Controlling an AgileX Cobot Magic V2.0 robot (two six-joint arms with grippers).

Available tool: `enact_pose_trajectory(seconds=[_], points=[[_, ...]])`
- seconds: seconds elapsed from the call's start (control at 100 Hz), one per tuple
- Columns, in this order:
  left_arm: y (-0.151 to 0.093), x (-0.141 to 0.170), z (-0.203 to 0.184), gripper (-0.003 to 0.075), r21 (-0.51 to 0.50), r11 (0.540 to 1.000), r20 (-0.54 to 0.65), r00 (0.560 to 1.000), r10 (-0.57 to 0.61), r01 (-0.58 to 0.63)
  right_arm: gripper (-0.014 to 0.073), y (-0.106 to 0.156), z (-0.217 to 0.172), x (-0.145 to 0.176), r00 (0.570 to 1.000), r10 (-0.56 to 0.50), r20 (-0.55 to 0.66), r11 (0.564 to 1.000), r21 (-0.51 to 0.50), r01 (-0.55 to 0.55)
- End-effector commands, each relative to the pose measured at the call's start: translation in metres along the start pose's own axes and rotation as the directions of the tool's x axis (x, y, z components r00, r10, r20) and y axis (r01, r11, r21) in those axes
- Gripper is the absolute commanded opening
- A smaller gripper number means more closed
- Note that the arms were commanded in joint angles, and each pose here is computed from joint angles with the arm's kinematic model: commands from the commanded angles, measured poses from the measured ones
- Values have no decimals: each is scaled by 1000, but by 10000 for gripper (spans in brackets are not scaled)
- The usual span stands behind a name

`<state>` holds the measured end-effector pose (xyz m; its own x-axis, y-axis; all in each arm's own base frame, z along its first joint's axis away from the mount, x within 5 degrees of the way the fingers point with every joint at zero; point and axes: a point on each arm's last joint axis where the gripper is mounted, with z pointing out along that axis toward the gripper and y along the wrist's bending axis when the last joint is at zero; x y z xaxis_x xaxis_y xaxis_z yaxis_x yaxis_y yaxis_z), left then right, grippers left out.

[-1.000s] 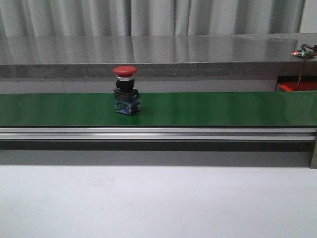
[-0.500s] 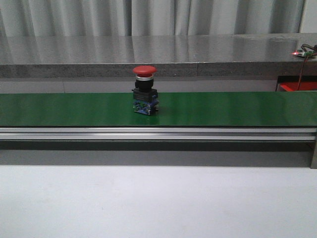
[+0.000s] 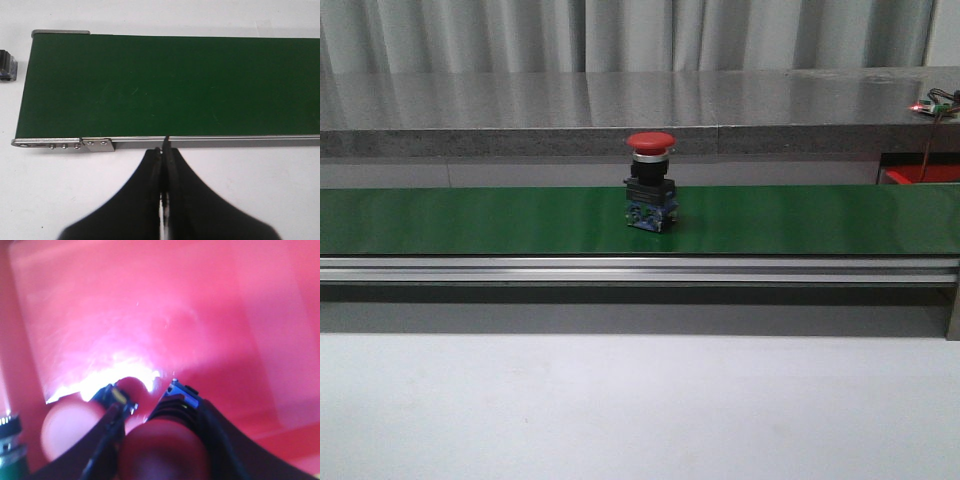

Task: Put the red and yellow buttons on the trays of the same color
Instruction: 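Carry the red button into the red tray and open the right gripper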

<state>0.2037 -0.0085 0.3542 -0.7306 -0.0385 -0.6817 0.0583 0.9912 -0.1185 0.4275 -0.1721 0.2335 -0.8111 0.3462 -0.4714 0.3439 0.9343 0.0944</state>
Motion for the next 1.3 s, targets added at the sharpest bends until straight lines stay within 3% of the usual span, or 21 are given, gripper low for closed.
enact_pose_trajectory(seconds=[0.0, 0.3, 0.37, 0.48, 0.59, 0.98, 1.17, 1.29], points=[[-4, -10, -9, -20, 16, 1000, 88, 996, -4, 3, 141, 1, -24, -18, 995, -10, 98, 1000, -5, 11], [-4, -10, -9, -19, 16, 1000, 88, 996, -4, 3, 174, -9, -7, -14, 999, 9, 51, 1000, 1, -9], [-4, -10, -9, -20, 16, 1000, 88, 996, -4, 3, 254, -17, -8, -14, 998, 28, 49, 1000, 9, -28], [-4, -10, -9, -19, 16, 1000, 88, 996, -4, 3, 452, -29, -9, -13, 998, 54, 40, 998, 20, -55], [-4, -10, -9, -20, 16, 1000, 88, 996, -4, 3, 547, -39, -11, -13, 995, 83, 49, 996, 18, -84], [-4, -10, -9, -20, 16, 1000, 88, 996, -4, 3, 558, -36, -43, -31, 987, 115, 111, 993, -50, -110], [-4, -10, -9, -19, 16, 1000, 88, 996, -4, 3, 558, -15, -78, -43, 991, 58, 120, 993, -106, -45], [-4, -10, -9, -19, 16, 1000, 88, 996, -4, 3, 558, 12, -99, -42, 992, -8, 127, 991, -133, 25]])
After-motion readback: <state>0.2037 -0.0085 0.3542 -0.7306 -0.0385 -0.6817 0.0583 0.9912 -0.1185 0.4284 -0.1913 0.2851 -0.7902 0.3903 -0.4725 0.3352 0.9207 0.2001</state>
